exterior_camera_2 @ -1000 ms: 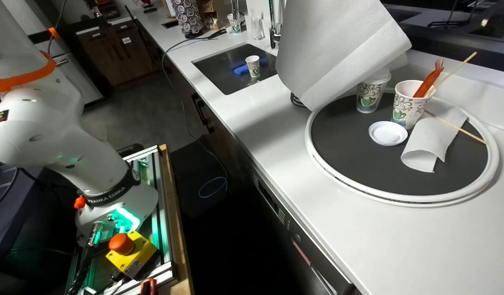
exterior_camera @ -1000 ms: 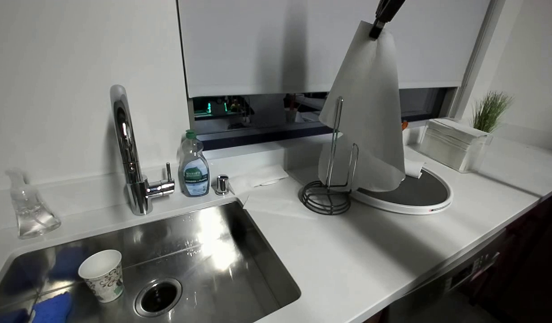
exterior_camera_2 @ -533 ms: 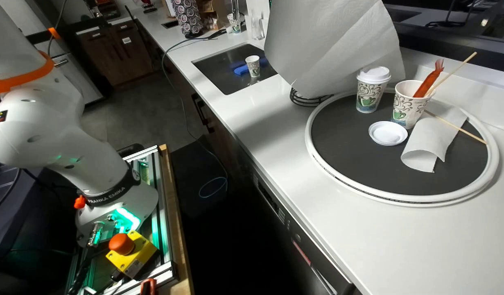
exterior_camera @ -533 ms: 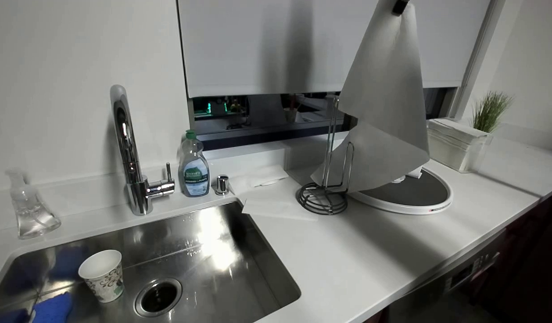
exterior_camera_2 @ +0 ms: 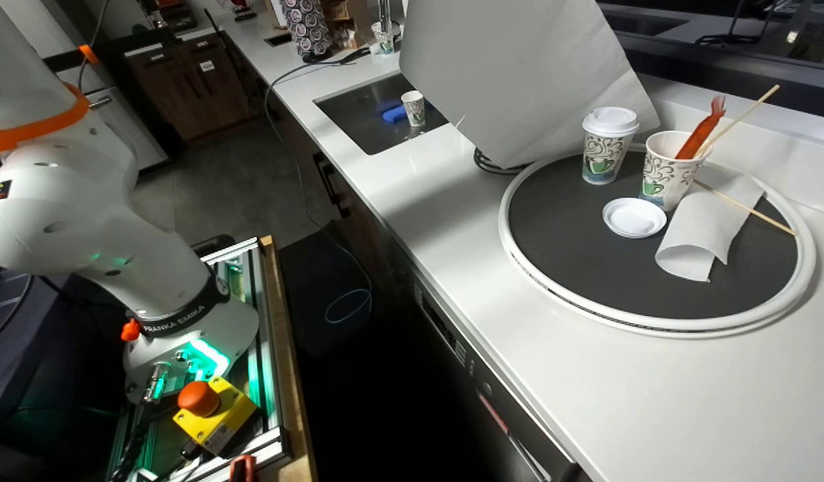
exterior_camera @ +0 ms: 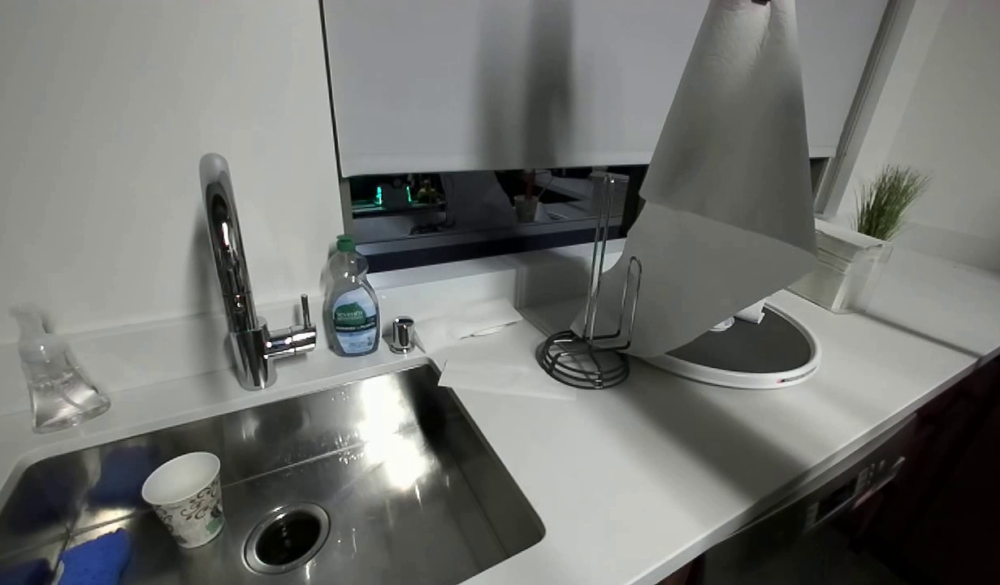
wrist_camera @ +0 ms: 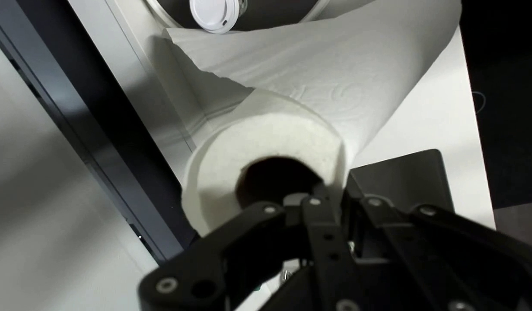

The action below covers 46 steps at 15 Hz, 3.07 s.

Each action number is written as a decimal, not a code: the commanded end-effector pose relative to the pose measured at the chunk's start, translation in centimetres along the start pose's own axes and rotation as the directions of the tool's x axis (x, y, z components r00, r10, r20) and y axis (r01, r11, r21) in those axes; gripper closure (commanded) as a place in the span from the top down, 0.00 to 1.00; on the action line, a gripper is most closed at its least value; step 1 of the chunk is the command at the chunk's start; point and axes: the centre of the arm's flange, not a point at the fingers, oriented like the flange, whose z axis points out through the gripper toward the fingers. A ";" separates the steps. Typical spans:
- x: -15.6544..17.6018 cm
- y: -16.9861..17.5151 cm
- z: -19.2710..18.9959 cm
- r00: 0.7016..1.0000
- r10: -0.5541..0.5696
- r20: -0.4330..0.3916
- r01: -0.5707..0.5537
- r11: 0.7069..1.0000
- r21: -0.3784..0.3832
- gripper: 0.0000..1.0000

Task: Pick up the paper towel roll and place it on the paper towel holder

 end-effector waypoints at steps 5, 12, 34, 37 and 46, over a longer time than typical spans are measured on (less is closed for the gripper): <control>0.0 0.3 0.2 1.000 0.001 0.001 -0.001 1.000 0.002 0.12; 0.0 0.3 0.1 1.000 0.001 0.000 -0.001 1.000 -0.001 0.12; 0.0 0.3 0.1 1.000 0.001 0.000 -0.001 1.000 -0.001 0.03; 0.5 -0.1 0.0 0.999 -0.013 -0.048 0.012 1.000 -0.024 0.03; -0.5 1.7 -1.8 0.991 -0.053 -0.125 0.037 0.992 -0.123 0.03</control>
